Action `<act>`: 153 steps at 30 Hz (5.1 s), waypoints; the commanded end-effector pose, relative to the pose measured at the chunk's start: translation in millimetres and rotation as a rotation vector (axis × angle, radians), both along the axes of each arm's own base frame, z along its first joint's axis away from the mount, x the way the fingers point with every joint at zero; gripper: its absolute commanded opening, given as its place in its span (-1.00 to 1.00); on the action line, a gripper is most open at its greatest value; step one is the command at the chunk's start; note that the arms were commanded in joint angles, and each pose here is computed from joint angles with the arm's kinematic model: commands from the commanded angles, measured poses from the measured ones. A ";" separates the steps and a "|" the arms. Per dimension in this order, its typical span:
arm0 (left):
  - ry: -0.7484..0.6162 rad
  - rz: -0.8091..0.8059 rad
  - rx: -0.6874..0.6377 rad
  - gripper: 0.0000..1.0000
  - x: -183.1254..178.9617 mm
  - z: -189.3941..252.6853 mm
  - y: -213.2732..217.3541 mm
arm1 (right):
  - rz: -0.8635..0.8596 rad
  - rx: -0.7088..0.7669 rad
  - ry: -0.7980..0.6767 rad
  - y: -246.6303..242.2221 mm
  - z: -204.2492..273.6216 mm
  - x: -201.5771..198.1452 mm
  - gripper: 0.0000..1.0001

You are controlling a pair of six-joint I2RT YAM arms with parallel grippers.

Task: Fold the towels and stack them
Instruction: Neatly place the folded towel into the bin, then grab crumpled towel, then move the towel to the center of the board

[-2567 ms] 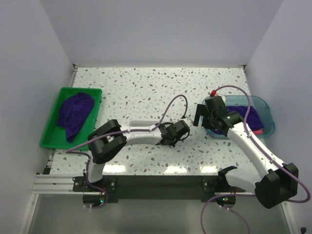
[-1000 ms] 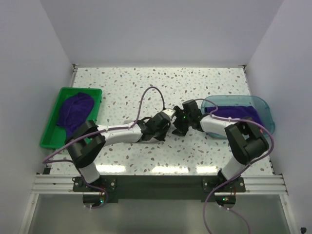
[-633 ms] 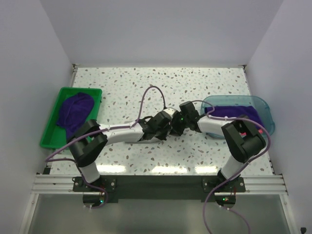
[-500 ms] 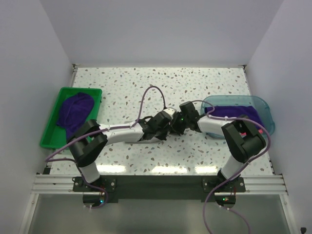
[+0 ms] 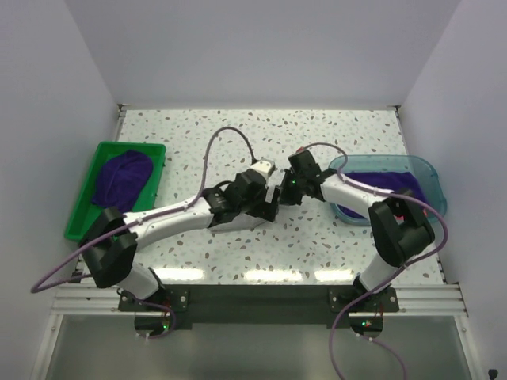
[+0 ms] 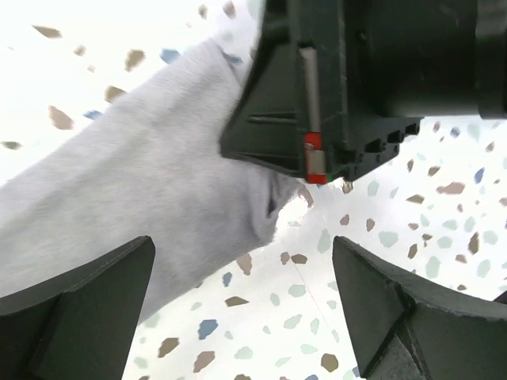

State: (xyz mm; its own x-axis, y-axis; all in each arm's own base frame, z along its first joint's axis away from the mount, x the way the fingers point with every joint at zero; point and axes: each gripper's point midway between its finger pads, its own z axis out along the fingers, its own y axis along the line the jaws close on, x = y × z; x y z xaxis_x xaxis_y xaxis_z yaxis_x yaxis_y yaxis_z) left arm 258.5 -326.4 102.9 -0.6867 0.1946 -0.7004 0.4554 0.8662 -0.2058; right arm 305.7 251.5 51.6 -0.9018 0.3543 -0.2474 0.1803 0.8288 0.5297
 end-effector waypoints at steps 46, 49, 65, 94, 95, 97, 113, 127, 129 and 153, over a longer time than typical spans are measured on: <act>-0.370 0.577 0.142 1.00 29.0 79.5 251.4 | -0.071 -1.254 -0.247 -364.1 148.3 50.8 -1.00; -0.372 0.579 0.143 1.00 29.2 79.9 251.9 | -0.089 -1.268 -0.218 -379.9 144.2 49.1 -1.00; -0.359 0.578 0.166 1.00 31.5 73.2 251.8 | -0.145 -1.335 -0.062 -420.9 100.7 39.6 -0.76; -0.045 0.903 0.210 1.00 112.6 69.7 319.2 | -0.219 -0.485 -0.488 -253.1 206.4 28.5 0.97; -0.028 0.939 0.223 1.00 117.1 62.9 332.2 | -0.150 -0.465 -0.486 -236.8 198.0 23.8 0.97; 0.002 1.057 0.225 1.00 118.9 56.6 371.9 | -0.066 -0.448 -0.501 -216.2 194.5 16.1 0.97; 0.192 1.480 0.208 0.93 116.1 -49.5 508.4 | 0.222 -0.316 -0.578 -144.1 185.0 -8.4 0.97; 0.253 1.402 0.134 -1.00 134.0 -57.1 493.9 | 0.219 -0.349 -0.581 -148.9 187.9 -5.9 0.97; 0.156 1.357 0.114 -1.00 149.5 -16.2 483.7 | 0.223 -0.343 -0.589 -147.4 191.4 -5.2 0.97; 0.100 0.481 -0.374 0.04 62.5 127.2 115.0 | 0.355 -0.273 -0.608 -117.9 195.6 0.6 0.97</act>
State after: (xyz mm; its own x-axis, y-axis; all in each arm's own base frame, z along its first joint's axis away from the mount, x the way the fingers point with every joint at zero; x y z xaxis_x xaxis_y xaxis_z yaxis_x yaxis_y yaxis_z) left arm 342.5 -185.4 247.8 -0.6375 -0.3727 -0.6743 -0.0240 0.8844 -0.4662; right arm 303.4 119.9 236.4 -0.6541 -0.0454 -0.7550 -0.3102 0.9265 0.2131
